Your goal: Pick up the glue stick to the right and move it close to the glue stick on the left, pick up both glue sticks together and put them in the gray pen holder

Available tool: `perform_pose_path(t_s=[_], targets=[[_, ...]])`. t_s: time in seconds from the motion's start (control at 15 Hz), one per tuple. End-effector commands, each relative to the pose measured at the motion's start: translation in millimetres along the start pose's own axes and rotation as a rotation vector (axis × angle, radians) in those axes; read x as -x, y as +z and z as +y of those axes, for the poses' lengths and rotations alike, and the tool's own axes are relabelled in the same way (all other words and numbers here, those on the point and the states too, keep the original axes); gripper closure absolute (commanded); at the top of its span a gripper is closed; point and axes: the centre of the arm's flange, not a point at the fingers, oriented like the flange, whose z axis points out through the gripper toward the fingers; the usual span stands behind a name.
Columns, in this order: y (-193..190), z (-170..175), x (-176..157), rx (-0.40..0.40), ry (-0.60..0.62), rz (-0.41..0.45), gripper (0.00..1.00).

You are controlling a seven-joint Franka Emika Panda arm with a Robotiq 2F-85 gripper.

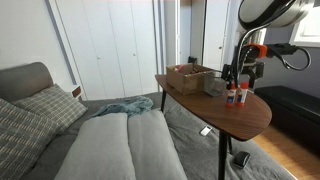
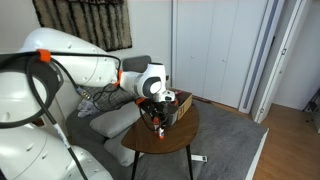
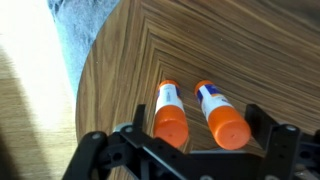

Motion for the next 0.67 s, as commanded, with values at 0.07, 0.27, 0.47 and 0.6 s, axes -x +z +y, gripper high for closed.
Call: perform_pose_path(t_s=[0.07,0.27,0.47,0.6], targets=[[8.1,-0.4,-5.6,-0.017,-0.012,0.013,0.00],[13.0,-1.0,-9.1,-0.020,-0.015,0.013,0.00],[18.2,-1.4,-11.5,-0.021,-0.016,0.007,0.00],[21.0,-0.8,-12.9,-0.021,-0.016,0.002,0.00]])
